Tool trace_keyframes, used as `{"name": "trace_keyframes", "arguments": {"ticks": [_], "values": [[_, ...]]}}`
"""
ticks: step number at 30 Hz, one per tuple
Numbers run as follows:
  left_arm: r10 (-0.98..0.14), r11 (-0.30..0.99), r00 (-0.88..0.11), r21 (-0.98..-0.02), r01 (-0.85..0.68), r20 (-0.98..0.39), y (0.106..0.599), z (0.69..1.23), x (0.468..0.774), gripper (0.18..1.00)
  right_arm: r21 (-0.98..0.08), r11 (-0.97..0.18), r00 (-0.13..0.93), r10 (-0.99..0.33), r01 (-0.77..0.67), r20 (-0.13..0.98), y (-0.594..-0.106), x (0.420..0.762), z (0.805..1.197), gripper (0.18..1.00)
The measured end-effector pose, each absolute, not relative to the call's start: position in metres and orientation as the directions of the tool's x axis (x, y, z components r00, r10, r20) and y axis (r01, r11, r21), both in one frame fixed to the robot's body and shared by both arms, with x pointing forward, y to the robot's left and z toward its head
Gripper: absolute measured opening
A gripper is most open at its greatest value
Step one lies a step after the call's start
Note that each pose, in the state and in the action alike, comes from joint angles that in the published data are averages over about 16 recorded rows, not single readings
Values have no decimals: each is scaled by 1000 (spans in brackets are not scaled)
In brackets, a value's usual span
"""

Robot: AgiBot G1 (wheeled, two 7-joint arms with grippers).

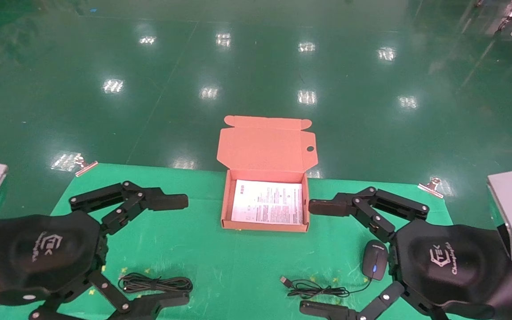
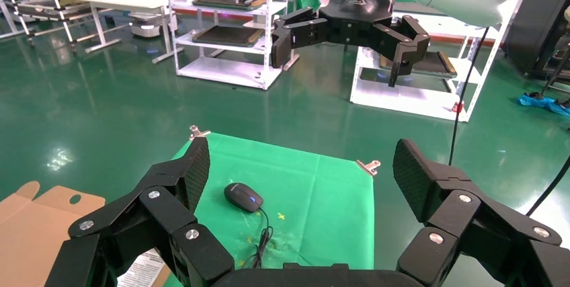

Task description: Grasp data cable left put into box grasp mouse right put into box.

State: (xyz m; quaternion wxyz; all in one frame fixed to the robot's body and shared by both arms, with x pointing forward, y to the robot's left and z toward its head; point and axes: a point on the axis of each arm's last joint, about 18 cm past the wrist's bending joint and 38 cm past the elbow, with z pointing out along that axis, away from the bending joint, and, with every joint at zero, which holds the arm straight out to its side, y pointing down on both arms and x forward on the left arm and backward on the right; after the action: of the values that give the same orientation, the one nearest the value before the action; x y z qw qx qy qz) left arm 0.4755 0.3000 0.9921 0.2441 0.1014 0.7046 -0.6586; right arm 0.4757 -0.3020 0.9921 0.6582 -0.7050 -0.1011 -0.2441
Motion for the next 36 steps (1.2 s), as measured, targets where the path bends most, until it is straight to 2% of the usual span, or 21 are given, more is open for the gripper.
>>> {"name": "trace_keyframes", "arguments": {"ticks": [10,19,28,36], "values": [[-163,143,-855,-869,474,-493,296,993,478,1001,-869,-141,853,-170,475,494,-302,475,992,1000],[-104,303,-823,-806,508,-558,285,988,492,1001,-786,-325,806,-105,525,582,-300,483,984,1000],[-24,520,-775,-670,530,-632,276,973,517,1001,-535,-605,706,65,590,705,-304,509,967,1000],[58,676,-741,-520,522,-669,272,953,543,1001,-254,-748,623,261,614,737,-308,539,954,1000]]}}
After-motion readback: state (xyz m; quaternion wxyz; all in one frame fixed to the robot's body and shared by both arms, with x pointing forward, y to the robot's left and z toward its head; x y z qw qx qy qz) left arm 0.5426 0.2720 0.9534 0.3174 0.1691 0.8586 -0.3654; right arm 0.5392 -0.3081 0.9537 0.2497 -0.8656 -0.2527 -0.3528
